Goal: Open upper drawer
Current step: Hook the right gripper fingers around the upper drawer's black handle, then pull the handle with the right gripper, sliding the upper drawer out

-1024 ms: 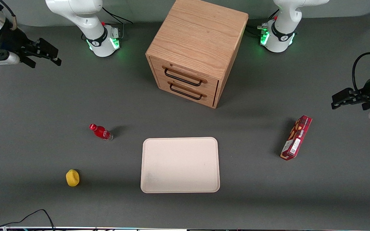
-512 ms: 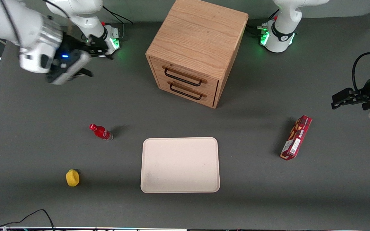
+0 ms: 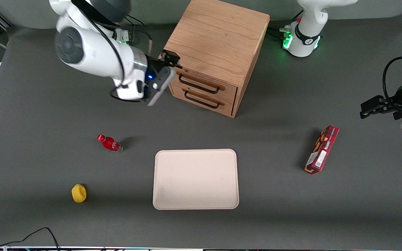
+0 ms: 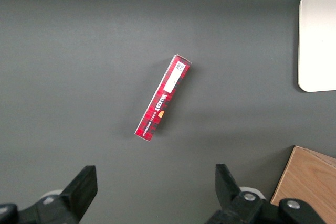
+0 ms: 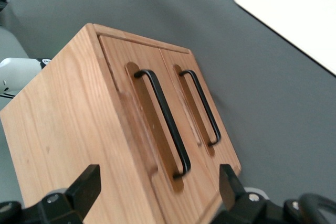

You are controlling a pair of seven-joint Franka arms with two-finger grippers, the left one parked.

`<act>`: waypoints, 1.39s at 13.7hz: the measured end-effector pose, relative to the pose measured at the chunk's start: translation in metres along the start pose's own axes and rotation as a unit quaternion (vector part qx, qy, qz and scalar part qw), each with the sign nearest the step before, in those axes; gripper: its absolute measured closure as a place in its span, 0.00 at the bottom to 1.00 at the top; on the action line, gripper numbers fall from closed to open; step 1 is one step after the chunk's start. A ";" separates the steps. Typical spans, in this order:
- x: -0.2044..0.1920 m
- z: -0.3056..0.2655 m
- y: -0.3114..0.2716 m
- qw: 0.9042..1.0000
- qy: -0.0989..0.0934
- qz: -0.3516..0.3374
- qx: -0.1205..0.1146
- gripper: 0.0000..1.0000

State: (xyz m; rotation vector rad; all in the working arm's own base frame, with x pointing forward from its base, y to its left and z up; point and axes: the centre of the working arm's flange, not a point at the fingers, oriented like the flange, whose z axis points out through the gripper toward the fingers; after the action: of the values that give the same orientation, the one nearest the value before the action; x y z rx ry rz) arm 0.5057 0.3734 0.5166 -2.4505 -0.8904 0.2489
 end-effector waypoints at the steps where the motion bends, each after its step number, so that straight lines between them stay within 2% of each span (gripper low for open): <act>1: 0.009 0.020 0.007 1.000 -0.007 -0.006 0.001 0.00; 5: 0.032 0.088 0.022 0.999 -0.033 -0.031 -0.015 0.00; 11: 0.033 0.132 0.015 0.998 -0.046 -0.046 -0.014 0.00; 16: 0.031 0.148 0.016 0.998 -0.040 -0.050 -0.023 0.00; 19: 0.033 0.156 0.025 0.997 -0.045 -0.053 -0.031 0.00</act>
State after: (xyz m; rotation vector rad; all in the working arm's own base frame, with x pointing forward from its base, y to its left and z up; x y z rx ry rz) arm 0.4919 0.4416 0.3714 -2.4566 -1.0780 0.3010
